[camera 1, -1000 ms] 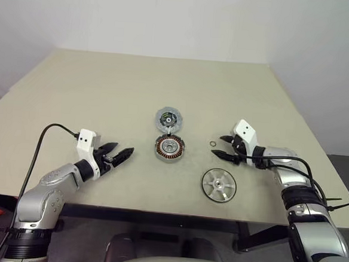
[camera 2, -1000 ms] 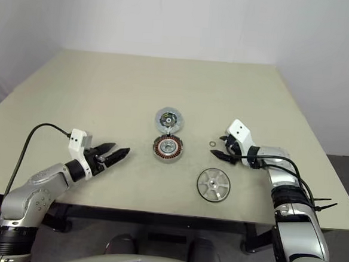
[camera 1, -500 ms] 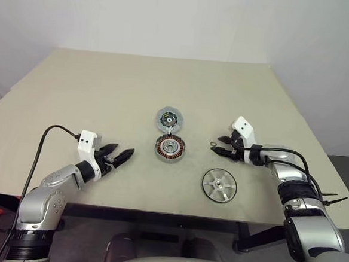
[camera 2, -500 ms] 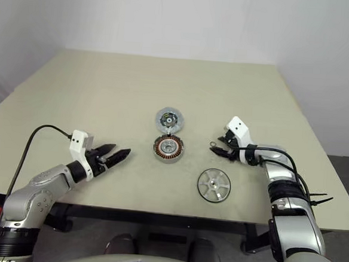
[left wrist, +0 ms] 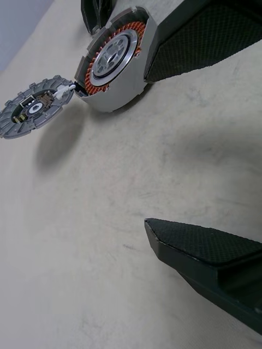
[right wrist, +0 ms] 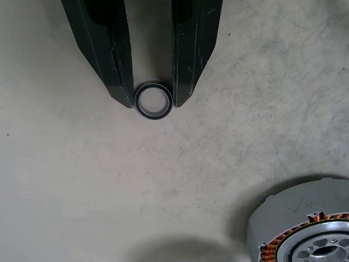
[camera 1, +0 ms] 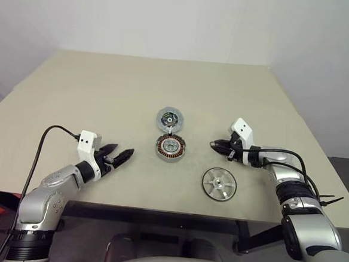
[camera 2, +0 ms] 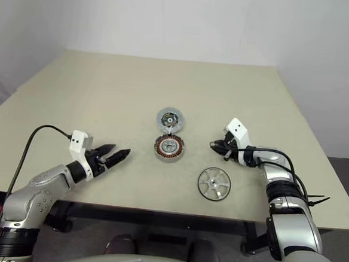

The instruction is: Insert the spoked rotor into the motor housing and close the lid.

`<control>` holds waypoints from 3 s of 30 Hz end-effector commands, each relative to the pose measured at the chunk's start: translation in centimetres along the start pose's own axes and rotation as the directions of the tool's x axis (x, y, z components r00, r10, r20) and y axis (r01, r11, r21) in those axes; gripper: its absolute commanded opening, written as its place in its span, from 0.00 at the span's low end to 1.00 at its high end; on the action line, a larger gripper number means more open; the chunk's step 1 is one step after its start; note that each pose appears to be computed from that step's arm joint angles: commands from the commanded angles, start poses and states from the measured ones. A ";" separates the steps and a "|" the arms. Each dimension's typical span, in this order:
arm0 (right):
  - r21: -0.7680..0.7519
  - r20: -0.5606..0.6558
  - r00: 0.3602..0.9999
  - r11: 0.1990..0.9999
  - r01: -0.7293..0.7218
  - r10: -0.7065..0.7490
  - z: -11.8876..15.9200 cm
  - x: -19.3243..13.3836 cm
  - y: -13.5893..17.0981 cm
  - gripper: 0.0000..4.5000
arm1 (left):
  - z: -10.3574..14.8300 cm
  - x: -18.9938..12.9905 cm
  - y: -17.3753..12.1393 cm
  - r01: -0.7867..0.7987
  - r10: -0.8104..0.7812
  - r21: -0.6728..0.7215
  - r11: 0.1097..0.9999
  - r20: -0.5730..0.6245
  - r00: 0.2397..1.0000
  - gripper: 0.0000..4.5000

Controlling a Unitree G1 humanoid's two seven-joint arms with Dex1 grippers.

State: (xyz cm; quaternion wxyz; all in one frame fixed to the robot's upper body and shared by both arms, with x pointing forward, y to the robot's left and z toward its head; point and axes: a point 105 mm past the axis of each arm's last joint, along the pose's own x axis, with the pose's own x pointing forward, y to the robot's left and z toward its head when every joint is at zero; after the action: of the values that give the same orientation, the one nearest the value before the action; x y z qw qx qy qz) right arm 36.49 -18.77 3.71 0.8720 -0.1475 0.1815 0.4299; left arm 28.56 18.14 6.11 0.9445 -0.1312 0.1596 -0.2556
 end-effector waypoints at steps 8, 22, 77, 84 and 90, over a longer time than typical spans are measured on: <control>0.021 0.062 0.998 1.000 0.001 -0.003 1.6 0.3 -0.2 0.15 | 1.3 0.0 -0.5 0.014 -0.015 0.048 0.999 0.035 0.999 0.95; -0.134 0.131 0.962 0.966 -0.223 0.240 6.9 3.1 5.2 0.15 | 1.0 0.2 -0.9 0.026 -0.027 0.041 0.999 0.029 0.999 0.95; -0.170 0.098 0.934 0.931 -0.324 0.343 7.7 6.5 9.1 0.15 | 0.3 0.0 -0.8 0.004 -0.005 0.037 0.999 0.019 1.000 0.95; -0.185 0.100 0.935 0.930 -0.318 0.340 7.9 6.7 9.2 0.54 | 0.3 -0.2 -0.7 -0.004 0.004 0.037 0.999 0.019 1.000 0.95; -0.195 0.129 0.931 0.929 -0.313 0.341 8.6 6.6 9.1 0.87 | 0.2 -0.2 -0.6 -0.008 0.007 0.038 0.999 0.017 1.000 0.95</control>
State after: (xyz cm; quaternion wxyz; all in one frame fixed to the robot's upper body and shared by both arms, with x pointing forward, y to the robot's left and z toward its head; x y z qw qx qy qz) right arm 34.38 -5.54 6.36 0.7842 -0.1554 0.1168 0.5893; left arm 28.00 17.79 5.43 0.9449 -0.1275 0.1693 -0.2497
